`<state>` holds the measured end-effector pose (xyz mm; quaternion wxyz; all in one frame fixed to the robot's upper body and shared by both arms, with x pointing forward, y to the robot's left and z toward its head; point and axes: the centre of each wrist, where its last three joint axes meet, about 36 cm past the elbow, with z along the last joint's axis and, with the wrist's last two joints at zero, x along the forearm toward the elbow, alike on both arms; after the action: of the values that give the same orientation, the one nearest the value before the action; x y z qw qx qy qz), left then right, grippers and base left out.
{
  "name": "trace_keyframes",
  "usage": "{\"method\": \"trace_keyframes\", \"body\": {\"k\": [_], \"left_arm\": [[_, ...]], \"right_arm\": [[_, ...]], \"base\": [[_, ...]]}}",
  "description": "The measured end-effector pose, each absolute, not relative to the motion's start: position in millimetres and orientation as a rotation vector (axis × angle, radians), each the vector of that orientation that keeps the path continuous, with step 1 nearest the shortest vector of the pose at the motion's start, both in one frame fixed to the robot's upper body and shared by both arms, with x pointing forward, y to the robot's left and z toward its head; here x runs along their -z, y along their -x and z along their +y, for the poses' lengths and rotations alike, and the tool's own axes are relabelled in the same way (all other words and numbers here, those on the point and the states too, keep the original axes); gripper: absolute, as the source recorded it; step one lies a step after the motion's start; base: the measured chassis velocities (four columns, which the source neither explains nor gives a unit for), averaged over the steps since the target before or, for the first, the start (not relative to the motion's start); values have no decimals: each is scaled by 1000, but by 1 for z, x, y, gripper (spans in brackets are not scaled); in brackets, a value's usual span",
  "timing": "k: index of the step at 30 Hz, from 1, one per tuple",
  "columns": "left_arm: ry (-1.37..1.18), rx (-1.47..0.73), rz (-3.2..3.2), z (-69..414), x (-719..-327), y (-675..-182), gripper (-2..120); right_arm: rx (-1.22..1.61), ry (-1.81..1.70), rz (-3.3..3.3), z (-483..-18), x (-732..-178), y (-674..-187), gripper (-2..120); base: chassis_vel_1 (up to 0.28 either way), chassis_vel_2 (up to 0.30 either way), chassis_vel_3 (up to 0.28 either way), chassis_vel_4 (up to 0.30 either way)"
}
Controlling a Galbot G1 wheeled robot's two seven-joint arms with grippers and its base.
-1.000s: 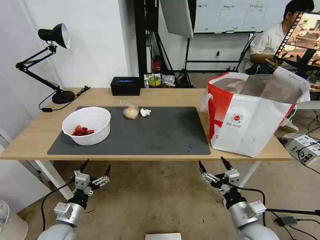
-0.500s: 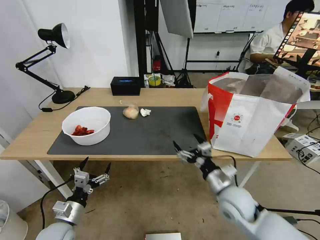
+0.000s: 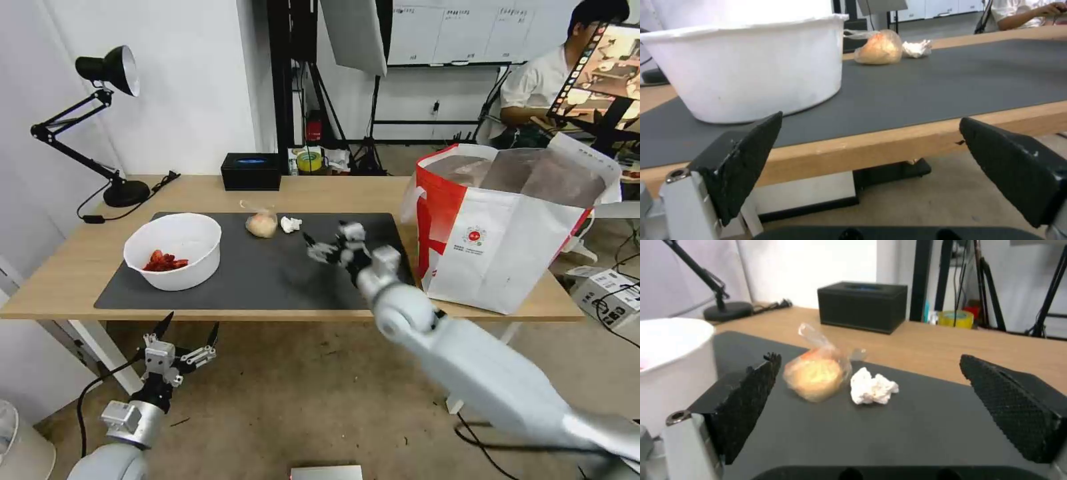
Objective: Pick up the trash from the table and place it into the takeout bag.
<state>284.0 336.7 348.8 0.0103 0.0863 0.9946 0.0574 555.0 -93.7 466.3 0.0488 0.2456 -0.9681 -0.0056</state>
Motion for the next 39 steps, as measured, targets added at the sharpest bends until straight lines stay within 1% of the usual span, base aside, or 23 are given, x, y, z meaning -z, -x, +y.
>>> {"method": "trace_keyframes", "body": {"k": [1, 3, 5, 7, 9, 14, 18, 29, 39], "left_arm": [[-269, -179, 3104, 337, -349, -284, 100], [-267, -175, 3106, 336, -348, -283, 100], [-266, -174, 3106, 336, -348, -283, 100], [-265, -175, 3106, 336, -348, -282, 100], [-264, -175, 3105, 336, -348, -282, 100], [-259, -179, 3103, 338, -348, -279, 100], [-256, -177, 3101, 338, -347, -277, 100], [-253, -174, 3092, 338, -347, -275, 100], [-256, -174, 3082, 337, -347, -277, 100]], "right_arm": [[17, -749, -2950, -94, -466, -555, 100], [-7, -714, -2920, -78, -470, -582, 100], [-12, -708, -2910, -75, -470, -588, 100], [-35, -698, -2879, -60, -474, -610, 100], [-42, -697, -2874, -56, -476, -616, 100], [-61, -671, -2816, -31, -475, -652, 100], [-67, -680, -2791, -23, -474, -668, 100], [-158, -672, -2719, -17, -460, -698, 100], [-180, -702, -2666, -22, -451, -704, 100]], "base": [[0, 0, 0, 0], [0, 0, 0, 0], [0, 0, 0, 0], [0, 0, 0, 0], [0, 0, 0, 0], [0, 0, 0, 0], [0, 0, 0, 0], [0, 0, 0, 0], [0, 0, 0, 0]]}}
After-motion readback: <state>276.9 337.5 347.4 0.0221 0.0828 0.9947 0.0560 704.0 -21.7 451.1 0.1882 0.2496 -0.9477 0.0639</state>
